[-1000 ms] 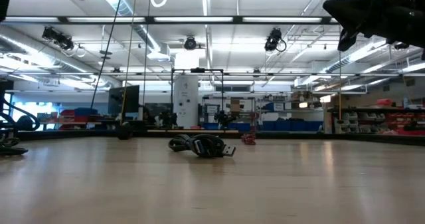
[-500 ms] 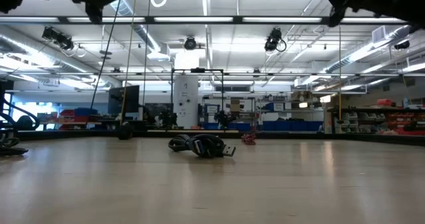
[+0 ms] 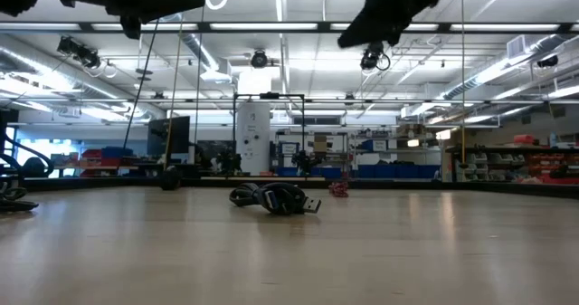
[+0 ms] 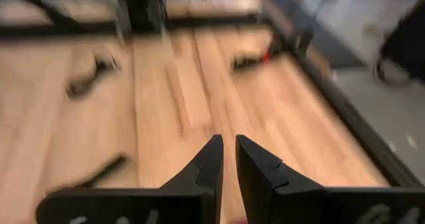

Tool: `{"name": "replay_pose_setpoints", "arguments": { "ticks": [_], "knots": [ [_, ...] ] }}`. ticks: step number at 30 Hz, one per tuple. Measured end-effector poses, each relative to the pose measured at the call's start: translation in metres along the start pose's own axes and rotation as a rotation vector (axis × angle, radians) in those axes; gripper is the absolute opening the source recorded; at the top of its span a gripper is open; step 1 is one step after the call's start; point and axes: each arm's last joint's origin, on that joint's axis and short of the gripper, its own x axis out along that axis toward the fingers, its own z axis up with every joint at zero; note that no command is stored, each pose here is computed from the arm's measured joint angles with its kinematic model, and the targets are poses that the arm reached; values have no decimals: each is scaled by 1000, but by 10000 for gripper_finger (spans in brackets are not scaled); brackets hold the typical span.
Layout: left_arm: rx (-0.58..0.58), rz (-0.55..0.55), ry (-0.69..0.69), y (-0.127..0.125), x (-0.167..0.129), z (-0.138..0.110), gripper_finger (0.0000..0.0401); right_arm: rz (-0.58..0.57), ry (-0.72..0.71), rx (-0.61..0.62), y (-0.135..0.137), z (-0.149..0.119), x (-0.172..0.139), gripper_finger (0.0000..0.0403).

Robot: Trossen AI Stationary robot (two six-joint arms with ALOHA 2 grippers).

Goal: Pick and place USB-C Cables
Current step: Put the pink charger cable into the green bin

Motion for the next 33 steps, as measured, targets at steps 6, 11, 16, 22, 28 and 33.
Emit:
{"name": "replay_pose_setpoints", "arguments": {
  "ticks": [6, 11, 16, 22, 28, 33],
  "knots": [
    [11, 8, 9, 1, 1, -1, 21, -57, 318, 50, 5, 9, 39, 47],
    [-12, 36, 56, 4, 4, -8, 21, -198, 594, 193, -17, -2, 67, 48],
    [-41, 57, 135, 7, 5, -20, 21, -185, 666, 304, -37, -9, 95, 49],
    [-60, 42, 167, 5, 1, -24, 21, -125, 634, 380, -47, -9, 114, 50],
    [-103, 5, 140, 3, 1, -19, 21, -206, 584, 456, -63, -11, 125, 50],
    [-110, -34, 137, 1, 1, -18, 21, -191, 691, 507, -76, -29, 136, 66]
  ]
}}
